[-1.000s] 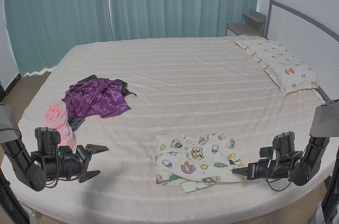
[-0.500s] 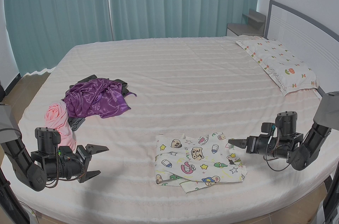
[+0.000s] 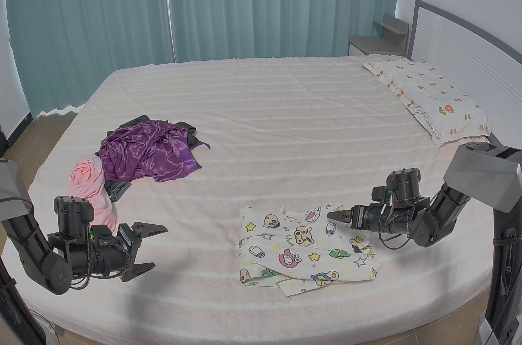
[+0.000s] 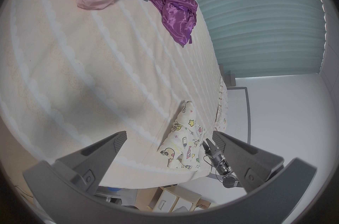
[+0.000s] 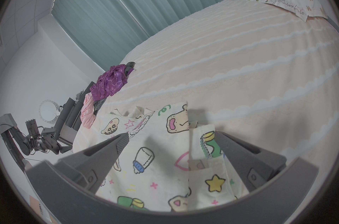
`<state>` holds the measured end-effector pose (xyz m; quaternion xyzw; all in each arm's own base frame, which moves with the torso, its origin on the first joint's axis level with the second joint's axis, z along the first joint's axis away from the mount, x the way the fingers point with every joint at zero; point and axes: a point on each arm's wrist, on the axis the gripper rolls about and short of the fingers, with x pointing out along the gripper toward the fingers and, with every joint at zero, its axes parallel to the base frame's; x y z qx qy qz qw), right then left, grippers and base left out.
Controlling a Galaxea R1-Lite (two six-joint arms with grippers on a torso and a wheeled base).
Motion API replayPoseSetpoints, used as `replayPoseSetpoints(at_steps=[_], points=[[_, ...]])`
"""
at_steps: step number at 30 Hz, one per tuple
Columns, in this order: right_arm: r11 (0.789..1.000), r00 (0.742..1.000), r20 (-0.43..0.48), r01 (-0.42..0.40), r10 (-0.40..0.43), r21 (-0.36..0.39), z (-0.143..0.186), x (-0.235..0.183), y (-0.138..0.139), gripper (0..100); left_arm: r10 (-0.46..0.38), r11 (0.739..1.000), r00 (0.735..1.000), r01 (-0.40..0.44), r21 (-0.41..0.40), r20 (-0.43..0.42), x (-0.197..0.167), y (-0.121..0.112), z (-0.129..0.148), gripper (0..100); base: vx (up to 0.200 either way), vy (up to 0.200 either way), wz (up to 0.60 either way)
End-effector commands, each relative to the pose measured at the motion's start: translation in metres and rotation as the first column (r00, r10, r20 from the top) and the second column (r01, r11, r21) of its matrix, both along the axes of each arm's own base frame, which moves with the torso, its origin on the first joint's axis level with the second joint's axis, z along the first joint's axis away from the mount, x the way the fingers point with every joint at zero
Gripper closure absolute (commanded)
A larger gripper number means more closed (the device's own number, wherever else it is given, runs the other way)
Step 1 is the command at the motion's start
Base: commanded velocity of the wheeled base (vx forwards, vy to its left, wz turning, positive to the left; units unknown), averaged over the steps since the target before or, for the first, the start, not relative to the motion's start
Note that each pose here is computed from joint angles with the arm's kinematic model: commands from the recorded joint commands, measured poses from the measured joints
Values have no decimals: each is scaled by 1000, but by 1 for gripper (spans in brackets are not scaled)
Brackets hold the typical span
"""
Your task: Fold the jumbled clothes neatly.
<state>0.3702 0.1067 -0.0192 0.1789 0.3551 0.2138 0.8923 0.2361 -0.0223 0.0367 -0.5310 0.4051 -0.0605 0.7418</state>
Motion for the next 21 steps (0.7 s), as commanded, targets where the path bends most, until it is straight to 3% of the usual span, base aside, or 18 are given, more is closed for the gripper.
replayPoseSetpoints(at_steps=[1, 3, 4, 21], points=[[1000, 1000, -22, -11, 11, -6, -16, 5, 5, 0, -1, 1000, 1000, 1, 0, -4, 0, 0, -1, 0, 0, 0, 0], [1000, 1000, -18, -10, 10, -4, -16, 7, 6, 0, -1, 1000, 1000, 1, 0, -4, 0, 0, -1, 0, 0, 0, 0], [1000, 1000, -12, -6, 6, -5, -14, 9, 6, 100, -1, 1000, 1000, 1, 0, -4, 0, 0, -1, 0, 0, 0, 0], [996, 995, 38, 91, -90, -15, -1, 32, -4, 100, 12, 999, 1000, -12, 34, -9, 0, -6, -4, 0, 0, 0, 0]])
